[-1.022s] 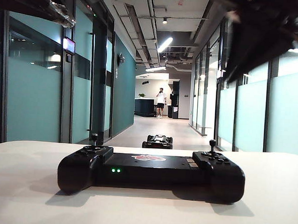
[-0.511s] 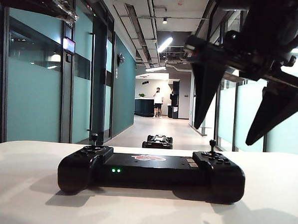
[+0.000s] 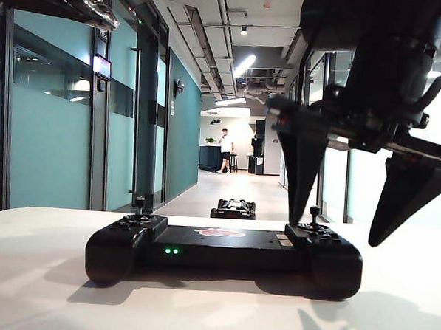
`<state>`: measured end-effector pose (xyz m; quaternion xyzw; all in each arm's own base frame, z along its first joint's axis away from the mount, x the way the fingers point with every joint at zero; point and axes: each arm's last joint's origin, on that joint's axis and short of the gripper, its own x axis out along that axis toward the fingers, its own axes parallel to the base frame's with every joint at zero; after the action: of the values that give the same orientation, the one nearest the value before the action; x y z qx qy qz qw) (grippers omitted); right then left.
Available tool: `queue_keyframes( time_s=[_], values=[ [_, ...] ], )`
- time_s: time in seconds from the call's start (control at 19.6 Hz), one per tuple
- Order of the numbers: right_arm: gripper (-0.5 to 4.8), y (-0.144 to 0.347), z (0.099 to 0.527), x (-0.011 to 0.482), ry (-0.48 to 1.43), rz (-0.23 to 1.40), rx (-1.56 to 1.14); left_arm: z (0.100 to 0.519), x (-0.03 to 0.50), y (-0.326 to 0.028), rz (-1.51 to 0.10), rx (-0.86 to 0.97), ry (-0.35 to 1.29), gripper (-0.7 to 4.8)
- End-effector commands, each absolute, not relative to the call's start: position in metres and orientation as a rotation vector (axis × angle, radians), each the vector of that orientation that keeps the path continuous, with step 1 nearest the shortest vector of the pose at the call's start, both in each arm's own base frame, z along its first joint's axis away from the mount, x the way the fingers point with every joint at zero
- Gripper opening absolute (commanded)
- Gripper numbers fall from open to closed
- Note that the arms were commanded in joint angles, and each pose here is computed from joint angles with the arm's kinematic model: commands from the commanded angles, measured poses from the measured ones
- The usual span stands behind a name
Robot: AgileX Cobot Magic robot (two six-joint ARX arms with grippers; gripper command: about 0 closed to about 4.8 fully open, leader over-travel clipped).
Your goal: Push the left joystick on the remote control sitting on the white table forward to make the robot dog walk in a straight line until it approaches the door.
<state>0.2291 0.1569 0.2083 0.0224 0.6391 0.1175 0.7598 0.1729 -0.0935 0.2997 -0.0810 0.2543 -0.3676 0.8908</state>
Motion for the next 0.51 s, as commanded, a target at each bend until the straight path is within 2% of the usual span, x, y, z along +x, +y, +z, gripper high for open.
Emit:
queue_keyframes(
  time_s=[0.05,0.51],
  values=[
    [4.13,0.161,0.205,0.231,1.384,0.252,0.02,0.303,0.173,-0.094,-0.775,-0.166,0.507,-0.05],
    [4.08,0.174,0.181,0.233,1.443,0.234,-0.048,0.303,0.173,-0.094,-0.775,-0.166,0.507,-0.05]
  ],
)
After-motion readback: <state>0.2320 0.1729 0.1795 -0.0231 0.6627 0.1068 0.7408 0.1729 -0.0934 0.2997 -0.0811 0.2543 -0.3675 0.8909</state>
